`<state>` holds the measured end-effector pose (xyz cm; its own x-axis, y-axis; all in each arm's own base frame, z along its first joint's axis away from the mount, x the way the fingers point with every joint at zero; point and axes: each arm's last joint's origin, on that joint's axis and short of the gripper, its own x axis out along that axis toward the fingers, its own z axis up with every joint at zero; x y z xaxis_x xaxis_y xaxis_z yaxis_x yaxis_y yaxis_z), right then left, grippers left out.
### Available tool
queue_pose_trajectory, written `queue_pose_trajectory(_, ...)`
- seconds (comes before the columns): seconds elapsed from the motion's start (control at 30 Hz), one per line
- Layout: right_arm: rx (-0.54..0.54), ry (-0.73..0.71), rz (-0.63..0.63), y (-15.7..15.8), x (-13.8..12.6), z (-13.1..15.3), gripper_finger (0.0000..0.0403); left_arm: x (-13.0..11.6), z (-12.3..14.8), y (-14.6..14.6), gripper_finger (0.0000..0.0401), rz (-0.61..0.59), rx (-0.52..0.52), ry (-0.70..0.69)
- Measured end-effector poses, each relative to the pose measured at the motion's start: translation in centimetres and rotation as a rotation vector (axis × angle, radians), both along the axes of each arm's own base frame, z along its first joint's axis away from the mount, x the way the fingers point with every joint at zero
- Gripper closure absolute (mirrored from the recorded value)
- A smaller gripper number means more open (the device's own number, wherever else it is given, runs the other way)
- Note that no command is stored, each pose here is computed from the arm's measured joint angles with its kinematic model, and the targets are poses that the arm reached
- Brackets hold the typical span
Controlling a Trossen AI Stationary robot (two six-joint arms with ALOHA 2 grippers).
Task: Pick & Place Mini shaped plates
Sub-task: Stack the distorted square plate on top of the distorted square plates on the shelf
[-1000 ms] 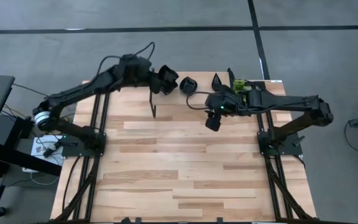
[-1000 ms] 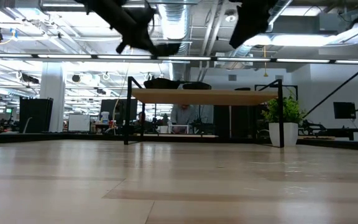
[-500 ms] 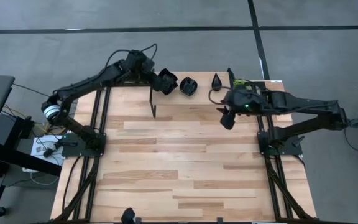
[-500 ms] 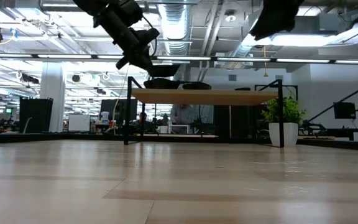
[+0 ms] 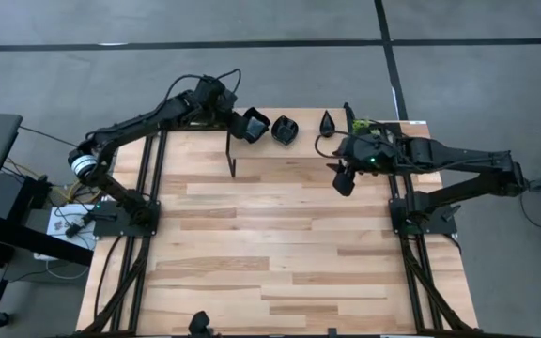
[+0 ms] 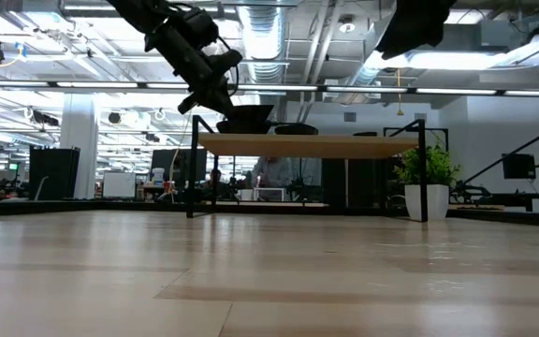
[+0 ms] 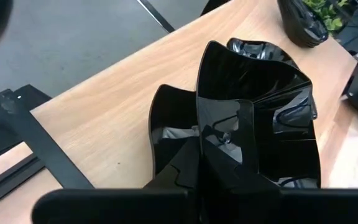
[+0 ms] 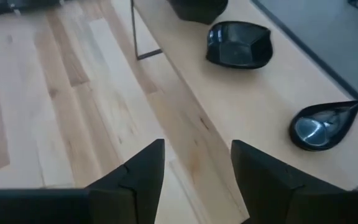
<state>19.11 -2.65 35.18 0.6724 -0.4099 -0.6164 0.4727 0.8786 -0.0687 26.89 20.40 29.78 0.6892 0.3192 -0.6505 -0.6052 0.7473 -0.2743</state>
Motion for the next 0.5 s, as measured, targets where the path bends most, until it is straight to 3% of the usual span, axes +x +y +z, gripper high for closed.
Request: queue_pose_trajectory(0.5, 0.031, -0.014, 0.049, 0.3, 0.9, -0.2, 0.0219, -1.0, -0.4, 1.1, 0.0393, -0.041, -0.011, 0.024)
